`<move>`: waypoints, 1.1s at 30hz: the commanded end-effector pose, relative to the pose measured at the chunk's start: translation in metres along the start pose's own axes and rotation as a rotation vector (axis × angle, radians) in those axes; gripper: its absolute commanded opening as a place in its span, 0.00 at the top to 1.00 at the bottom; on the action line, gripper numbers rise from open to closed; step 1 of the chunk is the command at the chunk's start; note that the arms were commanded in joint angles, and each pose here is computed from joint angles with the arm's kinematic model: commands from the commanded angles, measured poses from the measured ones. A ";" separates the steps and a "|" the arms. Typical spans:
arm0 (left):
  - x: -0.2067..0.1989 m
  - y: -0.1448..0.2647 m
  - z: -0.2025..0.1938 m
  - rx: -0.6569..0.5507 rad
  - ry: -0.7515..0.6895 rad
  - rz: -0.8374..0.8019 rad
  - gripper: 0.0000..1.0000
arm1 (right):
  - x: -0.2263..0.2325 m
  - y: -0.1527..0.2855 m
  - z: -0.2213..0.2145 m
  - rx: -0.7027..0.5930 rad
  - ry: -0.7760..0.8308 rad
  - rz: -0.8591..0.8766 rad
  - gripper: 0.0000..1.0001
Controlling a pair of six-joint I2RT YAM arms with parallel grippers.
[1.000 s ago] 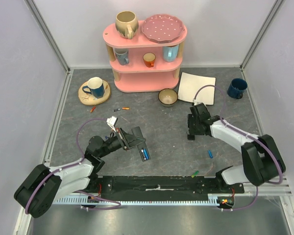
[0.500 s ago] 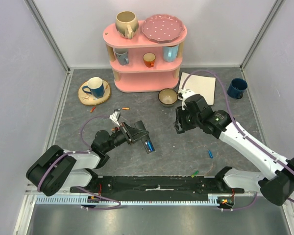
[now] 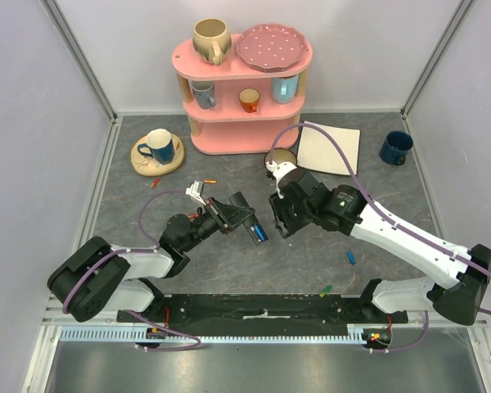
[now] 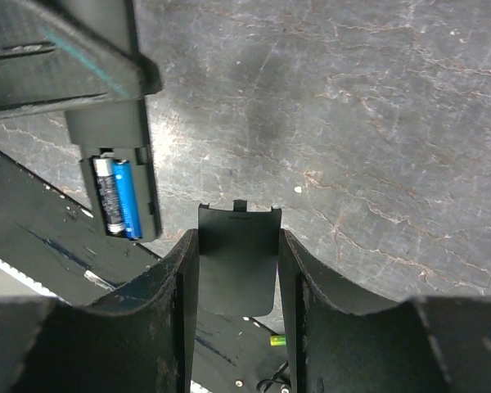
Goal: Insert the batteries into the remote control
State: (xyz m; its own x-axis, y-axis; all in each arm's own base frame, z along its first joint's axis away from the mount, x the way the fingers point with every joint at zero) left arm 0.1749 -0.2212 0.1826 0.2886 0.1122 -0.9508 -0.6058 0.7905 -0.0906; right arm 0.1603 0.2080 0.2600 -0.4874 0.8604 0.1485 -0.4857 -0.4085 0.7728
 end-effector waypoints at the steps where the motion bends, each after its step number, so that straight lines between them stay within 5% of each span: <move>1: -0.007 -0.015 0.007 -0.077 -0.036 -0.015 0.98 | 0.014 0.007 0.011 -0.037 0.011 0.008 0.85; 33: -0.005 -0.021 0.001 -0.031 0.038 -0.032 0.98 | 0.055 -0.024 0.007 -0.005 0.062 0.046 0.88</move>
State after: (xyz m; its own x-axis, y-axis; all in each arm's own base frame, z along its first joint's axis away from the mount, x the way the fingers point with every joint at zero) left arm 0.1851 -0.2322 0.1705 0.2335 0.1411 -0.9621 -0.6344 0.7719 -0.0407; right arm 0.1449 0.2575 0.2493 -0.5639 0.8150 0.1337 -0.4273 -0.4264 0.7973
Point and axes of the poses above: each gripper's point midway between its finger pads, its own y axis back along the fingers, its own x axis along the line the jaws close on, z = x × y, the point moved 8 cm from there along y, back along the fingers, and after that the axes turned 3 degrees about -y, right-handed, at the moved point
